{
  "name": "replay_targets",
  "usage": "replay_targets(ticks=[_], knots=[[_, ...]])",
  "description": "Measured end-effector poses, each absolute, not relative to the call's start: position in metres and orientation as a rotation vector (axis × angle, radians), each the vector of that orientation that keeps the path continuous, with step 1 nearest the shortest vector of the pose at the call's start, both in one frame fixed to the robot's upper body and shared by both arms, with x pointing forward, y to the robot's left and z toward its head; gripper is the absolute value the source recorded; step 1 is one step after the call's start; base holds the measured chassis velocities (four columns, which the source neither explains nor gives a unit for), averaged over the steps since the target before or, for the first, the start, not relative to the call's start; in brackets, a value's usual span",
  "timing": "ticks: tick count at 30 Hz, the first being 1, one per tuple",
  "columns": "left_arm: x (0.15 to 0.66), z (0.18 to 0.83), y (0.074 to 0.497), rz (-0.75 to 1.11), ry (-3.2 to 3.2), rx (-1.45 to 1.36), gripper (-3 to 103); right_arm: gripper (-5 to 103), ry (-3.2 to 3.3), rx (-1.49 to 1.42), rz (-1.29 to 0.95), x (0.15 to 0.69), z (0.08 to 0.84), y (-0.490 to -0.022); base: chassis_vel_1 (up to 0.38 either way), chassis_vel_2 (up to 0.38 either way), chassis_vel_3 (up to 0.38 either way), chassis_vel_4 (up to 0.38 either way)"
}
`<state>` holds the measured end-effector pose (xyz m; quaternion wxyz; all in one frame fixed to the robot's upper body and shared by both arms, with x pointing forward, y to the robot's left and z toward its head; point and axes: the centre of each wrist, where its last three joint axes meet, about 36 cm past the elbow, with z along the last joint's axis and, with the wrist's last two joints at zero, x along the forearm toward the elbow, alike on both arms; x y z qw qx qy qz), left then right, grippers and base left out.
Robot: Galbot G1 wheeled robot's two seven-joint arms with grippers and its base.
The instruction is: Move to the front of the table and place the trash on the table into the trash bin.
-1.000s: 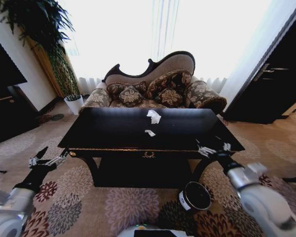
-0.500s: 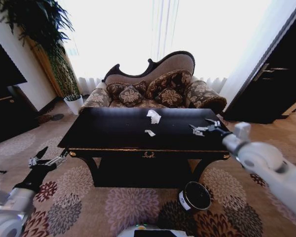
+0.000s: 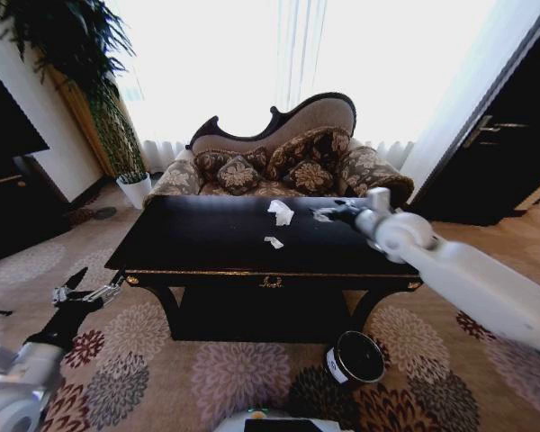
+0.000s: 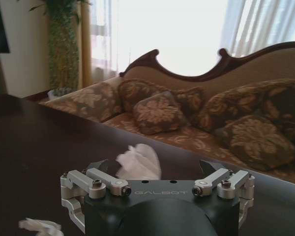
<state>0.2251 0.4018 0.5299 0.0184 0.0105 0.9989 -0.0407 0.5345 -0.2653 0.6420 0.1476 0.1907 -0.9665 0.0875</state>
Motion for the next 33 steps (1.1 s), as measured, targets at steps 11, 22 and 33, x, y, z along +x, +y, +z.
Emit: replay_targets(ticks=[11,22,33], knots=[[0.225,0.530,0.402,-0.126,3.102,0.033,100,100,-2.722,0.593,0.400,0.596,0.636,-0.199,0.000,0.000,0.000,0.000],[0.225,0.530,0.402,-0.126,3.102,0.033,100,100,-2.717,0.479,0.382,0.635,0.623,-0.183,0.000,0.000,0.000,0.000],[0.225,0.530,0.402,-0.126,3.102,0.033,100,100,-2.595,0.338,0.253,0.647,0.611,-0.177,0.000,0.000,0.000,0.000]])
